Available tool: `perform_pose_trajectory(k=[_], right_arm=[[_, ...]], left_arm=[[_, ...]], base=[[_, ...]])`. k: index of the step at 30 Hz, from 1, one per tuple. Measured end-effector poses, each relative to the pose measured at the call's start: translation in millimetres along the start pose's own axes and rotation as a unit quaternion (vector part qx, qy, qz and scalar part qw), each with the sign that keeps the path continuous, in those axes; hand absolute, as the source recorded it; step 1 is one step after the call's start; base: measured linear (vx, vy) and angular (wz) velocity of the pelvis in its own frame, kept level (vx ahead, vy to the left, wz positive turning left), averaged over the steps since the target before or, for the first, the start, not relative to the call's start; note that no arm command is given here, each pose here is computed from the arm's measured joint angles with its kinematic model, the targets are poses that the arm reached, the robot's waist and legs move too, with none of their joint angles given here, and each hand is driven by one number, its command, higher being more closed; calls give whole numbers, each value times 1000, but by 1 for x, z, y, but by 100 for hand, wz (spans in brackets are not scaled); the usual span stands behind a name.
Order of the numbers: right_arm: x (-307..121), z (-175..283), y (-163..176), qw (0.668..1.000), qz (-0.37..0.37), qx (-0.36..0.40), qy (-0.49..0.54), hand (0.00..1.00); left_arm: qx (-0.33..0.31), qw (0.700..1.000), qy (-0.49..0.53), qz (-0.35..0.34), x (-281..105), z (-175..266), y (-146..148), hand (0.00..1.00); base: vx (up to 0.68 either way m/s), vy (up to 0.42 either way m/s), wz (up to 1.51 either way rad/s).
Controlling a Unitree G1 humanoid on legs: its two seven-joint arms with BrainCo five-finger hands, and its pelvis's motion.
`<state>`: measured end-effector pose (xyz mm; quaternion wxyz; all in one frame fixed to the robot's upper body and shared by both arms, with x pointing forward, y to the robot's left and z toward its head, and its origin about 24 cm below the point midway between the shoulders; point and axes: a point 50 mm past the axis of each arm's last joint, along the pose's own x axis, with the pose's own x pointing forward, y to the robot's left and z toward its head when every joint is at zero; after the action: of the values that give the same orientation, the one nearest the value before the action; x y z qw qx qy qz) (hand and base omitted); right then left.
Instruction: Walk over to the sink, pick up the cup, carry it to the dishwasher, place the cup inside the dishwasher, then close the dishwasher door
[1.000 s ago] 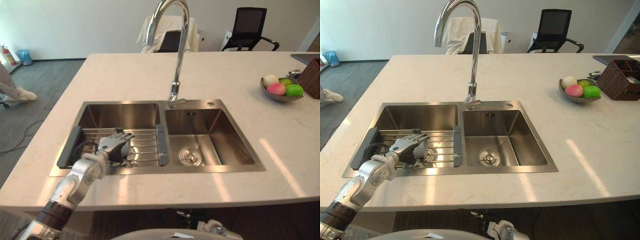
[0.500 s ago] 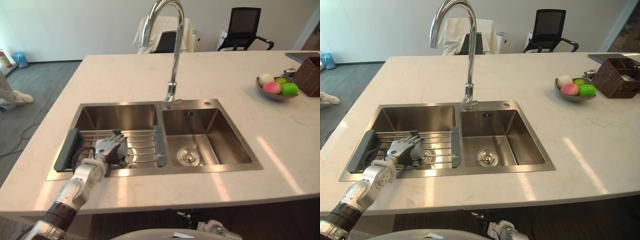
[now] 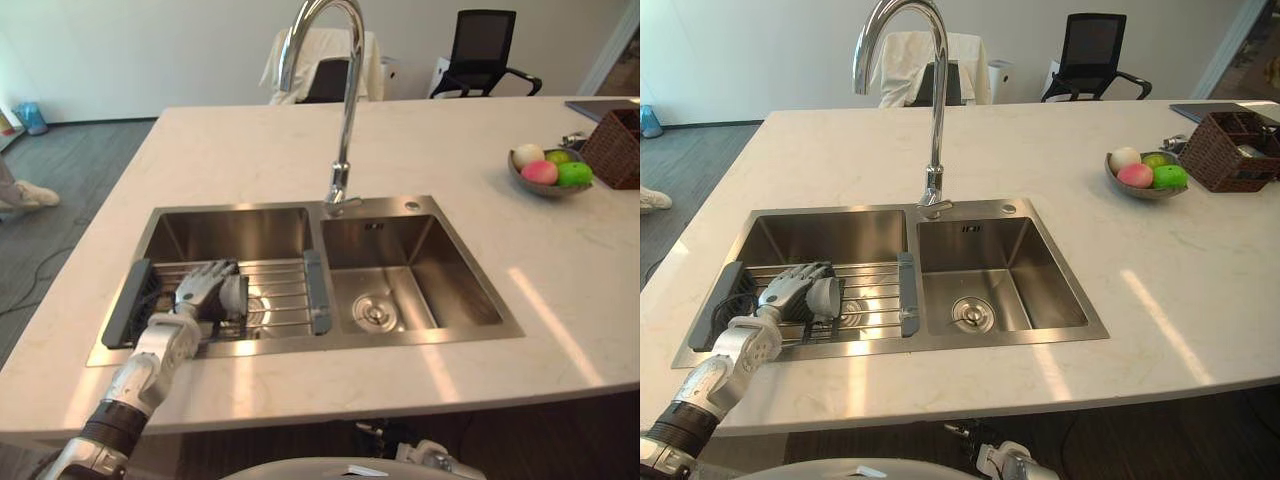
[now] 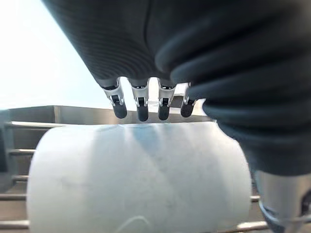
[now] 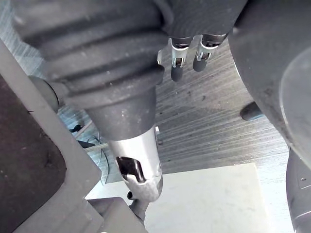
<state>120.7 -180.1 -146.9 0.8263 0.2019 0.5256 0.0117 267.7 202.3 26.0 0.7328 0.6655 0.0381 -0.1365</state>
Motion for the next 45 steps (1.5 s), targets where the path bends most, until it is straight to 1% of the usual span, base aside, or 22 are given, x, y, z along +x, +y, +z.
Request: perform_pose_trajectory(k=[9, 11, 14, 18, 22, 27, 39, 42, 45], right_arm=[[0, 1, -1, 1000, 1, 3, -2, 0], [-1, 1, -2, 1000, 3, 7, -3, 0], [-1, 0, -4, 1000, 7, 15, -2, 0], [-2, -1, -6, 1000, 11, 21, -1, 0], [-3, -3, -7, 1000, 18, 23, 0, 0], [-4, -5, -9, 999, 16, 28, 1, 0], [-6, -5, -13, 999, 11, 40, -8, 0], [-6, -4, -13, 999, 17, 40, -10, 0], [-6, -4, -13, 999, 17, 40, -9, 0]], left_arm=[[34, 999, -28, 5, 6, -10, 22, 0], [52, 998, -32, -10, 4, -19, 30, 0], [58, 997, -36, -33, 5, -30, 39, 0], [74, 994, -34, -66, 4, -43, 44, 0], [60, 995, -38, -73, 0, -51, 55, 0], [41, 994, -52, -82, 4, -52, 68, 0], [36, 989, -64, -131, 2, -51, 66, 0], [34, 986, -72, -144, -1, -45, 59, 0], [21, 984, -75, -159, -4, -43, 45, 0]], base=[[2, -3, -4], [0, 0, 0], [0, 0, 0], [0, 0, 0], [0, 0, 0], [0, 0, 0], [0, 0, 0], [0, 0, 0], [0, 0, 0]])
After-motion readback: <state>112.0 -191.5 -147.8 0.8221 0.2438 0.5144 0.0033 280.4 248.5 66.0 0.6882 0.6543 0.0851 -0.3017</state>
